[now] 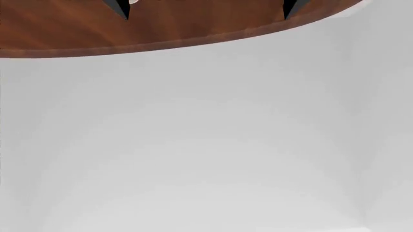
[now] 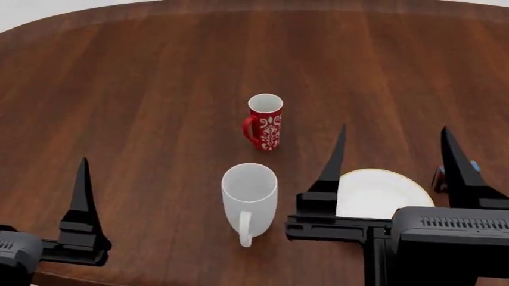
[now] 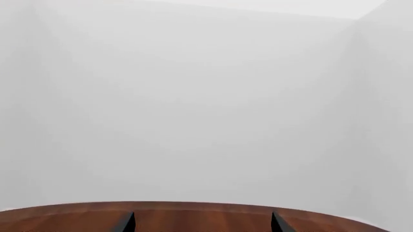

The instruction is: Put the white mug on the plate.

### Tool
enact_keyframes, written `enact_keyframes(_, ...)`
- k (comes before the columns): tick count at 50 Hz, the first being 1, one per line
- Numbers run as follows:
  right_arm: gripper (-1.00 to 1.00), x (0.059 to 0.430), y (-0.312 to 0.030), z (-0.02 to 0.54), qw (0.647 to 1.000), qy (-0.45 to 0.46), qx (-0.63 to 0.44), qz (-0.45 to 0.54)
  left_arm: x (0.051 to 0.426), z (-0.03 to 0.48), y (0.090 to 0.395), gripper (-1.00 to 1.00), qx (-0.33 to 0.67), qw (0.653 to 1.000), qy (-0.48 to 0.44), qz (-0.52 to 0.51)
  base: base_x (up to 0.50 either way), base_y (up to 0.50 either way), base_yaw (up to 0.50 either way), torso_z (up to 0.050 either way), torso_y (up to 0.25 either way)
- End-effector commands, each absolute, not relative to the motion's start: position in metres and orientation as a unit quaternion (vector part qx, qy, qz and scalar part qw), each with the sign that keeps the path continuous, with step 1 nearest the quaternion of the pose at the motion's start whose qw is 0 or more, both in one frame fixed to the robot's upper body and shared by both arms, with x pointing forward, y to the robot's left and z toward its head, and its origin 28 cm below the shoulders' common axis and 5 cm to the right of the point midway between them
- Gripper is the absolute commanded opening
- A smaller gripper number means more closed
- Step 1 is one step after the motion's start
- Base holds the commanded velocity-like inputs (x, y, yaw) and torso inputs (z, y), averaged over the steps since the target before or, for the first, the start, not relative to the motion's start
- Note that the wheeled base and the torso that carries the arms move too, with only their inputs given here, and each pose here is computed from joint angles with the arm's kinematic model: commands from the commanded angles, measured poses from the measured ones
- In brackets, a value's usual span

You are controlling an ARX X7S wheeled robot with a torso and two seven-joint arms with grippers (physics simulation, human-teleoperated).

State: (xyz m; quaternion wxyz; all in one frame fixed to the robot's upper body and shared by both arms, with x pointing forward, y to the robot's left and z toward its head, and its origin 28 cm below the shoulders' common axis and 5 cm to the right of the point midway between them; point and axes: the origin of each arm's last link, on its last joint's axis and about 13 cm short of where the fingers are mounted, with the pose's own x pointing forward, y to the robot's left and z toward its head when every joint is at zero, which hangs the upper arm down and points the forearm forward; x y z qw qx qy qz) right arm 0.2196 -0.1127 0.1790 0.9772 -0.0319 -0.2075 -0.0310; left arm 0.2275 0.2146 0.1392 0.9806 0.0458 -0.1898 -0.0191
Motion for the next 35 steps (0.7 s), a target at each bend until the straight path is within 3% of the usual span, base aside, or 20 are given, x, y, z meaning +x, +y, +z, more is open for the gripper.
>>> enact_keyframes(1,1.0,0.2176,-0.1142,0.1788,0.977,-0.205,-0.044,-0.041,0.2285,0.1378,0.213,1.0,0.043,0.981,-0.19,-0.021,0.0,0.0,0.0,0.0,0.0)
enact_keyframes(23,1.0,0.2162,-0.1122,0.1798,0.979,-0.197,-0.037,-0.03,0.2269,0.137,0.2145,1.0,0.042,0.981,-0.189,-0.018,0.0,0.0,0.0,0.0,0.0)
enact_keyframes(35,1.0,0.2175,-0.1117,0.1793,0.979,-0.197,-0.034,-0.027,0.2267,0.1371,0.2148,1.0,0.042,0.981,-0.189,-0.016,0.25,0.0,0.0,0.0,0.0)
